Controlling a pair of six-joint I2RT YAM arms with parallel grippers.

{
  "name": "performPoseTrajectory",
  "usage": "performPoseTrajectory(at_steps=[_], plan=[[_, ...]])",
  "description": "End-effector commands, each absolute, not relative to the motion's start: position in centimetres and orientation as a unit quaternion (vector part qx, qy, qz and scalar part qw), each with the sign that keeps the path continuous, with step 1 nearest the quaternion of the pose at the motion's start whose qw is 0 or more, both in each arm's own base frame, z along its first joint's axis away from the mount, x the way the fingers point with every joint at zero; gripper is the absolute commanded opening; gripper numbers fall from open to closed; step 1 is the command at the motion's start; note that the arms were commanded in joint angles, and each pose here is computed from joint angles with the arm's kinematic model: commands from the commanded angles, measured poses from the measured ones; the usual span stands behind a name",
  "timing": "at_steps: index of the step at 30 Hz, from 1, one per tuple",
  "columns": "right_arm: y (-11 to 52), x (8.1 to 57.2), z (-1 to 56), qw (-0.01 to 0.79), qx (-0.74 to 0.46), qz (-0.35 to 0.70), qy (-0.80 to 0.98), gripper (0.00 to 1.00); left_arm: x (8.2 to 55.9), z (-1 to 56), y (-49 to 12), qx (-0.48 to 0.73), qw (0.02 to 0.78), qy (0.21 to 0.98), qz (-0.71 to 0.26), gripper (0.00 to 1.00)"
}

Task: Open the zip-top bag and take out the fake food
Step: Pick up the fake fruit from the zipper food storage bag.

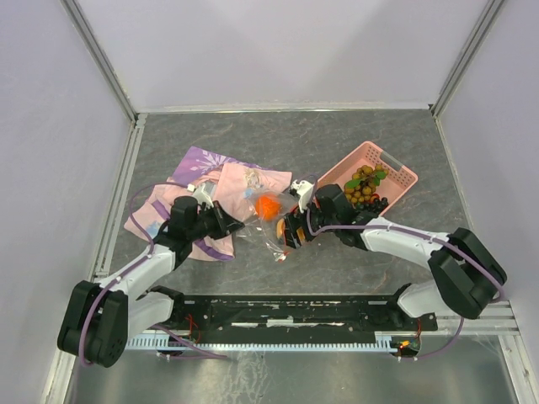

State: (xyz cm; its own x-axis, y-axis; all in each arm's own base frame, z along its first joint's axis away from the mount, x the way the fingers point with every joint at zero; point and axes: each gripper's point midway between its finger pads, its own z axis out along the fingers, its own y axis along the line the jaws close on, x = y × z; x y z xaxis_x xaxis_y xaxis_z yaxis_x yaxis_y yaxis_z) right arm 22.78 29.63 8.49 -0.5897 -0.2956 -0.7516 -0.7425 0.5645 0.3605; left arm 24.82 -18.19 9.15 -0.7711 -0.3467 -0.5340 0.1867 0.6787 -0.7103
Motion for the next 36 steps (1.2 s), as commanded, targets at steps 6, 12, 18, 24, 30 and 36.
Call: performPoseTrajectory(at_steps=[6, 12, 18, 24, 30, 36], plan=[[29.1, 23.5, 13.1, 0.414, -0.368, 0.328, 0.765, 0.36, 25.7, 10.8, -18.2, -0.016, 0.364, 0.847, -0.387, 0.03], [28.7, 23.1, 13.4, 0.418, -0.358, 0.336, 0.764, 0.37, 25.8, 10.4, -17.9, -0.022, 0.362, 0.852, -0.377, 0.03], [27.5, 22.9, 14.0, 0.425, -0.355, 0.324, 0.767, 0.37, 26.0, 10.3, -17.5, -0.028, 0.366, 0.855, -0.365, 0.03], [26.5, 22.6, 15.2, 0.433, -0.350, 0.329, 0.763, 0.37, 26.2, 10.1, -16.8, -0.043, 0.376, 0.857, -0.350, 0.03], [25.5, 22.2, 15.8, 0.438, -0.343, 0.329, 0.763, 0.37, 26.1, 9.5, -16.6, -0.053, 0.374, 0.859, -0.346, 0.03], [24.3, 22.1, 17.1, 0.456, -0.327, 0.334, 0.758, 0.37, 25.8, 8.8, -16.5, -0.063, 0.369, 0.860, -0.347, 0.03]])
